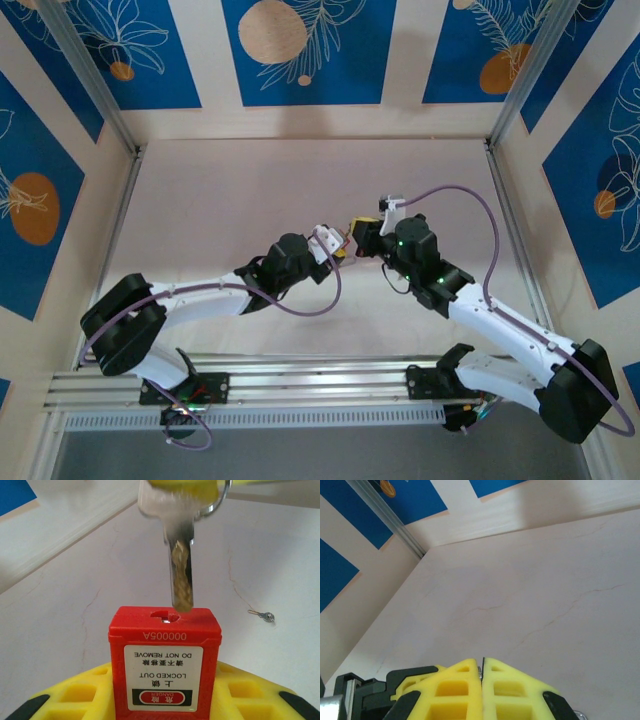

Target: Unlock with the key

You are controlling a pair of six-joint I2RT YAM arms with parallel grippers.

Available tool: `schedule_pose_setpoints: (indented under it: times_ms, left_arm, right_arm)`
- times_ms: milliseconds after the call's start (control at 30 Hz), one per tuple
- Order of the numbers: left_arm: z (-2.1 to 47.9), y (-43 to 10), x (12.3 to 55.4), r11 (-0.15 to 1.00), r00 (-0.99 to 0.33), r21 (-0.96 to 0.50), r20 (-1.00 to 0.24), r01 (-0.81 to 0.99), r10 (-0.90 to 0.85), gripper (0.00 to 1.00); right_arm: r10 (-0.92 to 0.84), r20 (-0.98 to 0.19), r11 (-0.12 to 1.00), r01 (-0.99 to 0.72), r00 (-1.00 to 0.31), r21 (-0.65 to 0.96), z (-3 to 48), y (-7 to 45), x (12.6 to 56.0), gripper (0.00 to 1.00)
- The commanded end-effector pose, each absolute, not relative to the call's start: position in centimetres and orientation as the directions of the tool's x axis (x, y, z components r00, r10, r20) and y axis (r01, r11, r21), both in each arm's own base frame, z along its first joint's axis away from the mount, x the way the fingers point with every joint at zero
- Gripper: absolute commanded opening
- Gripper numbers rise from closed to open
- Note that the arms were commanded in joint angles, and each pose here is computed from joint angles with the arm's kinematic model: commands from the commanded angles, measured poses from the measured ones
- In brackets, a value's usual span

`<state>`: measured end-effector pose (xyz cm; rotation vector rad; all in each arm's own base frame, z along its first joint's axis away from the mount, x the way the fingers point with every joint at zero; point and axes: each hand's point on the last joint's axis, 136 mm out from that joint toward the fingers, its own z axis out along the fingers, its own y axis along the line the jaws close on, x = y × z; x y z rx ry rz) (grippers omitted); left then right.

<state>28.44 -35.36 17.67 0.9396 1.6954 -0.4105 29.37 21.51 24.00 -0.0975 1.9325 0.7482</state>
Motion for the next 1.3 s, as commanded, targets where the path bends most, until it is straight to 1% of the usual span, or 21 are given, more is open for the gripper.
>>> schedule_pose_setpoints:
  times_ms: [0,633,1000,1267]
  left_arm:
    - [20.4,-36.5,28.3,0.623,-0.052,0.152,-0.953,0.767,0.297,0.36]
    - [20.9,-36.6,27.9,0.618,-0.052,0.144,-0.956,0.773,0.288,0.36]
    - [21.5,-36.5,28.0,0.620,-0.032,0.167,-0.954,0.766,0.297,0.35]
    - [22.2,-36.8,28.2,0.625,-0.033,0.150,-0.962,0.766,0.272,0.35]
  right_arm:
    - [0.260,-0.850,0.800,-0.390,-0.458,0.455,24.1,21.7,29.4,0.02]
    - [0.268,-0.855,0.821,-0.358,-0.444,0.444,23.6,20.7,30.1,0.02]
    - [0.277,-0.836,0.802,-0.365,-0.474,0.473,23.1,20.9,30.0,0.02]
    - [0.269,-0.823,0.780,-0.388,-0.500,0.490,22.4,21.9,29.6,0.02]
